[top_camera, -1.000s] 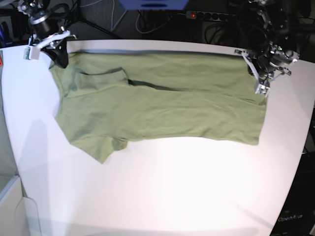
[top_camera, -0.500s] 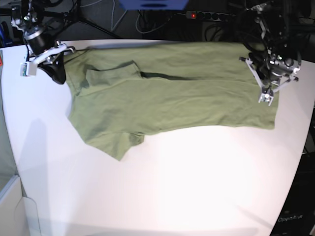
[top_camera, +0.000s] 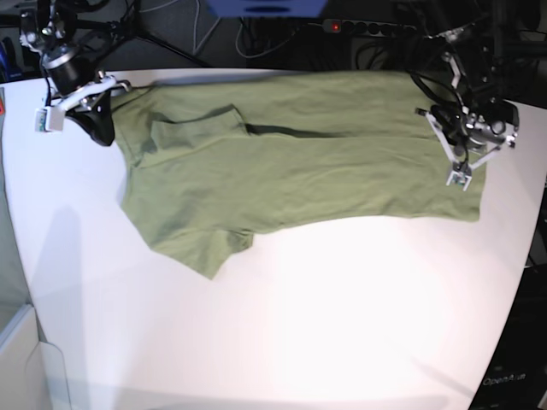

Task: Fold the T-shirt properly
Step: 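Release the shirt and move both grippers toward the hem corners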

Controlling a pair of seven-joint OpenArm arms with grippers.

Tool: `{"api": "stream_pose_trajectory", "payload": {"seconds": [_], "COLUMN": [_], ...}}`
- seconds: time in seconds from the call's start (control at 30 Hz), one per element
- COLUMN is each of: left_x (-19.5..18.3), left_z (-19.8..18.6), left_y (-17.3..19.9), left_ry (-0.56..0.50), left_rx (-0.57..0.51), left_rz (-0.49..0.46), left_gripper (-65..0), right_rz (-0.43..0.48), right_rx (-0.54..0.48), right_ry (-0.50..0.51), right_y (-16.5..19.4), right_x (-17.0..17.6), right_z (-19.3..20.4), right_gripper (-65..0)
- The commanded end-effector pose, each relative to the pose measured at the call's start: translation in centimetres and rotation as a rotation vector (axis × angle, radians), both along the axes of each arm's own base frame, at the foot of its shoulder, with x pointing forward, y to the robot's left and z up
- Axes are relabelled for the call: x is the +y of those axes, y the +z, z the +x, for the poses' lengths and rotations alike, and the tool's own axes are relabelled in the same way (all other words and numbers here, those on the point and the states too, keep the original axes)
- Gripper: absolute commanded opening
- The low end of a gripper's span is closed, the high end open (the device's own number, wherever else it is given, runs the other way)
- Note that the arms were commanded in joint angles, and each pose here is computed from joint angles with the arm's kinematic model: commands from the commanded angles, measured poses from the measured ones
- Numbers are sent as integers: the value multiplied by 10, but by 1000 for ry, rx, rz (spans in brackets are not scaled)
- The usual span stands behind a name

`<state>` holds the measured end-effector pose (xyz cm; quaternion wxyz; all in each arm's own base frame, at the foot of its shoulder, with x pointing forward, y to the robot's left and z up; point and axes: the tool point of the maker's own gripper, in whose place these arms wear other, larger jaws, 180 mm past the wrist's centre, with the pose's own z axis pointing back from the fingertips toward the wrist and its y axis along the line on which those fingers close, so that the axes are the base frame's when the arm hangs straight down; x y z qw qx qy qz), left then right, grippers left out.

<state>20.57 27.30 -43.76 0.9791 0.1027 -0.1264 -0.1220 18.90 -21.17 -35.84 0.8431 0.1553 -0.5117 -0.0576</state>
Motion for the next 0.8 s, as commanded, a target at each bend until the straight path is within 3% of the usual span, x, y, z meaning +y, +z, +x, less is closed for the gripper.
{"api": "stream_pose_trajectory", "payload": {"seconds": [0.0,0.47,0.77], "left_x": [1,-33,-28], "left_z": [8,49,51], "left_y": [1,-17,15], "left_ry": [1,4,-11], "left_rx": [-9,-3,-99], "left_rz": [1,-126,-63], "left_gripper": [-616,-616,-616], "right_rz": [1,-2,-3], "right_rx": [-40,-32,-36], "right_ry": [6,10,7], "right_y": [11,9,10], "right_x": [-1,-2,-2], "right_z": [5,2,3], "right_gripper": [-647,-649,-649]}}
